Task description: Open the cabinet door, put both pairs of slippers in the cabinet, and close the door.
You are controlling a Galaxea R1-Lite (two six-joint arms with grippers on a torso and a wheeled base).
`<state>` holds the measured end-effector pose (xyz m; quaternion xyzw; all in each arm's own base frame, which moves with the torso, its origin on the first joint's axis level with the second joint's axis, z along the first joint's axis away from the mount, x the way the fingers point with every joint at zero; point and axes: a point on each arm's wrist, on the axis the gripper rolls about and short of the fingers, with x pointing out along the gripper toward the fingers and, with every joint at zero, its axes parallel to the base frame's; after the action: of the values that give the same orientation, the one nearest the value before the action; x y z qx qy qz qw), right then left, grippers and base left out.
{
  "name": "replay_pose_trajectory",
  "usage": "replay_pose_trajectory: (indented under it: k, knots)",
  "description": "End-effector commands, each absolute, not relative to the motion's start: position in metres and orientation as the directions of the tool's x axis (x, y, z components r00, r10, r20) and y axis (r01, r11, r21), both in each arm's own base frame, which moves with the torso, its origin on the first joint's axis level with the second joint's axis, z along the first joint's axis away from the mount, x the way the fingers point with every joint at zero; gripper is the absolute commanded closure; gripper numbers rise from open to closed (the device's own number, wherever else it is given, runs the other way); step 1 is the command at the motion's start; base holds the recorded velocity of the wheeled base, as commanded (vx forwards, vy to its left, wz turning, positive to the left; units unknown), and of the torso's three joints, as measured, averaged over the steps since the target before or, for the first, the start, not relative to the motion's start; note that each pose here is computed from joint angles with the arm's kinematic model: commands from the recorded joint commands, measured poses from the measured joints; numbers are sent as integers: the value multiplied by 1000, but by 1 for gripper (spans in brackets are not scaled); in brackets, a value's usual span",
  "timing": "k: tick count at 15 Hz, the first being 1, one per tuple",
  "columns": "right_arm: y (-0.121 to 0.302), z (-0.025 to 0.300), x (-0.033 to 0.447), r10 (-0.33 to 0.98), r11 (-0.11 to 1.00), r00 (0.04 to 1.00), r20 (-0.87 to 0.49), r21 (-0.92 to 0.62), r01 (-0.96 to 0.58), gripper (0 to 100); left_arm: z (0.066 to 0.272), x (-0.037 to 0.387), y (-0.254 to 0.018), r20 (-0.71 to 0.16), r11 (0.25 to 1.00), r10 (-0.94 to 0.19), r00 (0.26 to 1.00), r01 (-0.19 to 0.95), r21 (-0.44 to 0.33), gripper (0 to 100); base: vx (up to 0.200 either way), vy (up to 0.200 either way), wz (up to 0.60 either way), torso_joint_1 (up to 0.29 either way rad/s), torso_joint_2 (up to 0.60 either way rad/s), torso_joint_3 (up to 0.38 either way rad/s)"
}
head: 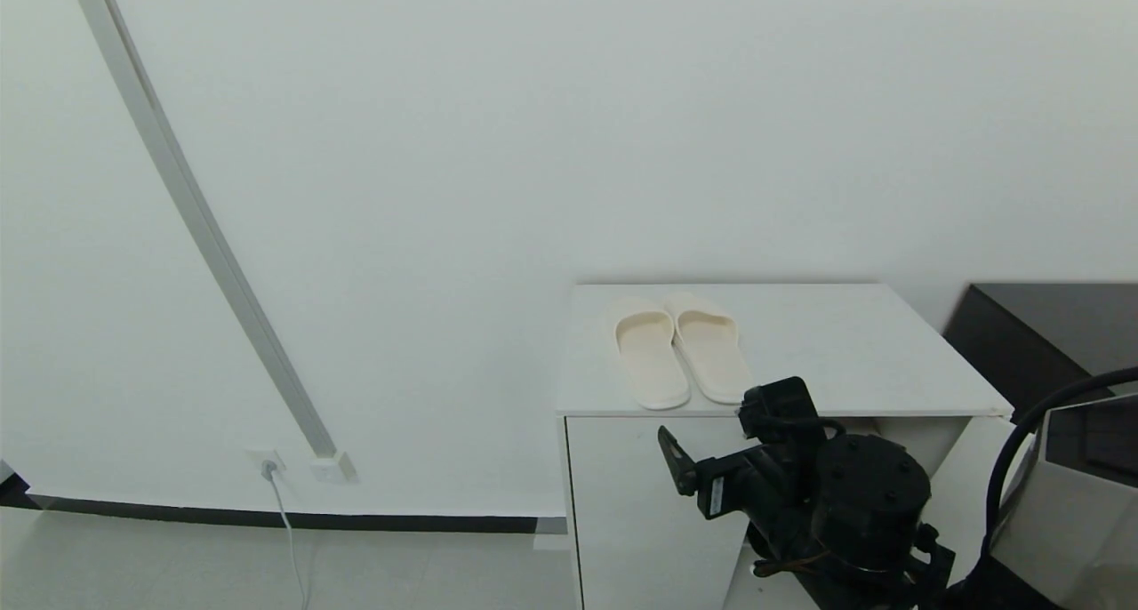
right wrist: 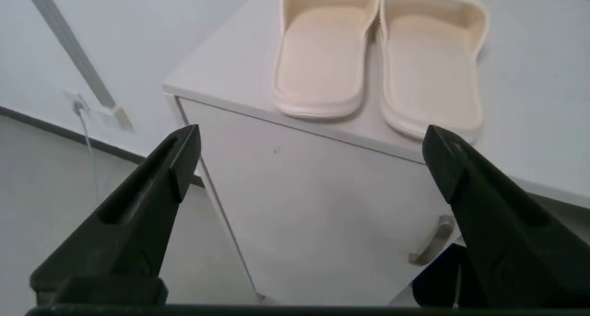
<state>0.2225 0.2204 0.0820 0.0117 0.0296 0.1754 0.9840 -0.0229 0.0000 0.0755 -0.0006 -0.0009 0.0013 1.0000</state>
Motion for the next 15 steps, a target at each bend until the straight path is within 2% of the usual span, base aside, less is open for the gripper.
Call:
replay_pose_trajectory:
  k: [1,4,10,15]
  knots:
    - [217,79,227,332,943,941,-62,19,-332,0,76,-23,0,2,1000,3,1000,-3,-2,100,0,0,0,0,0,0]
    - [216,86,245,280,960,956,-82,-5,-282,0,76,-23,0,2,1000,2,1000,-2,0,100,0,0,0,0,0,0]
    - [233,141,259,275,961,941,-200,74,-265,0,76,-23,0,2,1000,0,1000,0,3,100,0,0,0,0,0,0]
    - [239,135,265,272,962,932,-240,63,-265,0,75,-23,0,0,1000,-3,1000,3,3,100,0,0,0,0,0,0]
